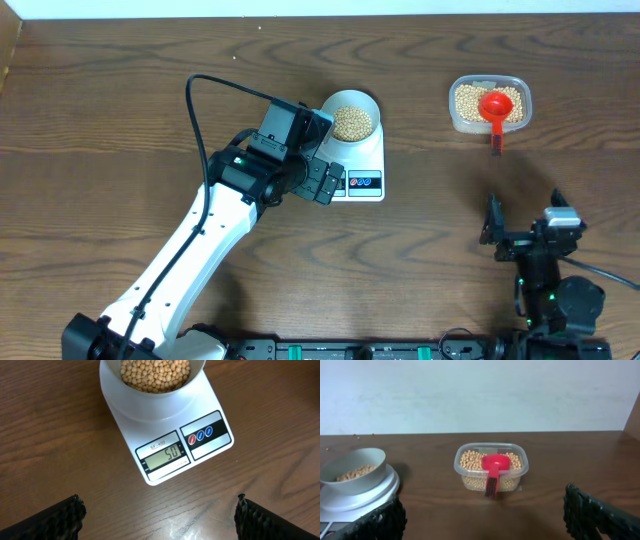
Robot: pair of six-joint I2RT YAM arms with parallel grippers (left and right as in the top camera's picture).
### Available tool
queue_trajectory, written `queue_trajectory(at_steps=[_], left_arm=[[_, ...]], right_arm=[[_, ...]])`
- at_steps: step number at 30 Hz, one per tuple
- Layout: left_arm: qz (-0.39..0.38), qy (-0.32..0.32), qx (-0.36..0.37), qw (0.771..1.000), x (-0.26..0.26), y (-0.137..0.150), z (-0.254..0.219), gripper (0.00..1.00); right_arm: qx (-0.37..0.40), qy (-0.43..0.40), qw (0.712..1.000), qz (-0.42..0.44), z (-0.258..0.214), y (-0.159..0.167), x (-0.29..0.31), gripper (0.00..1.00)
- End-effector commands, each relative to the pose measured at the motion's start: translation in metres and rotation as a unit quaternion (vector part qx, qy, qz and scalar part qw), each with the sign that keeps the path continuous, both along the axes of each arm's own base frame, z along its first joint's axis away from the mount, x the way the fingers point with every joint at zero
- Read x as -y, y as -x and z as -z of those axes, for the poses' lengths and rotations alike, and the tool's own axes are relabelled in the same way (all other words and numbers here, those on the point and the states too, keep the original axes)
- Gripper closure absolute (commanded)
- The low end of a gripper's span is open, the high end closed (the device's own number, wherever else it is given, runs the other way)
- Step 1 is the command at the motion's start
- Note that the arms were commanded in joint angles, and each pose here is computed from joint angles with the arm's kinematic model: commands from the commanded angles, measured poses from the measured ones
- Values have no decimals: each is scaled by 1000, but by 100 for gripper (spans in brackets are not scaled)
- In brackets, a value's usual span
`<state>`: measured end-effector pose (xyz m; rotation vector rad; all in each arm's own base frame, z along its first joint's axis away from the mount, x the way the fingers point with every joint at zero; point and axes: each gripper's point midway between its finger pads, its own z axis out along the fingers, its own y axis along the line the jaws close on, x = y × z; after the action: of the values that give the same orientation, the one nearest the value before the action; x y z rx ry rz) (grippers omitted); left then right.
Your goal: Scoop item into bowl and weigh 50g on scale
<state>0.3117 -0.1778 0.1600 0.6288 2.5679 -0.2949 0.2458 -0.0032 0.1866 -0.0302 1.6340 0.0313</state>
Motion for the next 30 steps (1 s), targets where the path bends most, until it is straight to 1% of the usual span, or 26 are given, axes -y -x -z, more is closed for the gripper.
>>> queue_trajectory(at_steps=[1, 7, 11, 30], left_arm=[[-1, -2, 0, 1000, -2, 0, 0, 2], [-1, -2, 0, 1000, -2, 1, 0, 2], [-1, -2, 0, 1000, -2, 0, 0, 2], [-1, -2, 0, 1000, -2, 0, 0, 2]], right_arm=[[18, 6, 1000, -2, 7, 2, -2, 1], [1, 4, 1000, -3, 27, 0, -2, 1], [1, 17, 1000, -1, 27, 0, -1, 1], [1, 17, 1000, -1, 27, 0, -1, 1]])
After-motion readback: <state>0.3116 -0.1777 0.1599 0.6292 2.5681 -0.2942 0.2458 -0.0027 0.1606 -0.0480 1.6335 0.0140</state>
